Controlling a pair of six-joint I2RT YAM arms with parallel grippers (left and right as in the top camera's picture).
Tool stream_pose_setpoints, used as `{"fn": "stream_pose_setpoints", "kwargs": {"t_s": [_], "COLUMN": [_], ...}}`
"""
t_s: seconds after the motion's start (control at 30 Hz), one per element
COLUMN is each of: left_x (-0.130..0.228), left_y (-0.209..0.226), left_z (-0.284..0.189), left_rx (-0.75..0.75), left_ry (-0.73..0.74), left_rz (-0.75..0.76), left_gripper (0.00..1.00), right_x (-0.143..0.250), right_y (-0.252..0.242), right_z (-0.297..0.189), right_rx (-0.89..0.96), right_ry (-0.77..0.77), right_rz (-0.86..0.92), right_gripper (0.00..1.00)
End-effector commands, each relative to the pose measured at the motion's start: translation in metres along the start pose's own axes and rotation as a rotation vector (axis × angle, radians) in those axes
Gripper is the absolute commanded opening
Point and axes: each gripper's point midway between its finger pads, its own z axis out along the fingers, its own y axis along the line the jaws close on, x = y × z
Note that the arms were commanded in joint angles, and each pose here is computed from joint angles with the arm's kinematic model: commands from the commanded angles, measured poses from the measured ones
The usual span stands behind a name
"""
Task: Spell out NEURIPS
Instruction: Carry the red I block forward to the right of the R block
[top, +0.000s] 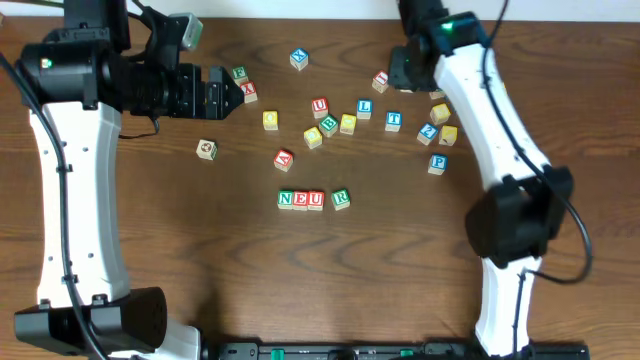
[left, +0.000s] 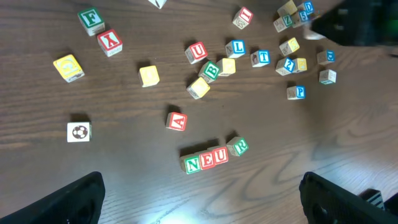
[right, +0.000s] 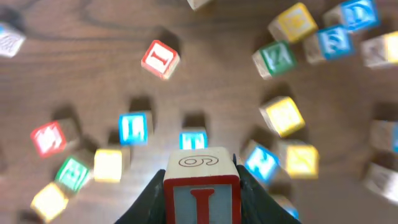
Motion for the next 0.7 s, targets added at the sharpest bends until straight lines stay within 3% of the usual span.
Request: {"fn": "stream_pose_setpoints", "kwargs": {"t_s": [0.0,0.43,0.67], "left_x": [-0.003,-0.003,-0.003], "left_y": [-0.004,-0.004,-0.004], "left_z": [-0.007,-0.007,-0.007], "left_rx": [0.005,0.005,0.005], "left_ry": [-0.021,-0.021,-0.021], "left_rz": [0.023,0.022,0.023], "left_gripper": [0.98,0.98,0.98], "right_x": [0.014,0.084,0.122], "right_y": [0.005,0.027,0.045], "right_z": [-0.029,-0.038,-0.013], "right_rx": [-0.029,0.014,0.029], "right_ry": [0.024,0.216,0.284], "right_rz": [-0.031,-0.161,-0.239], "right_gripper": [0.21,0.01,0.01]}}
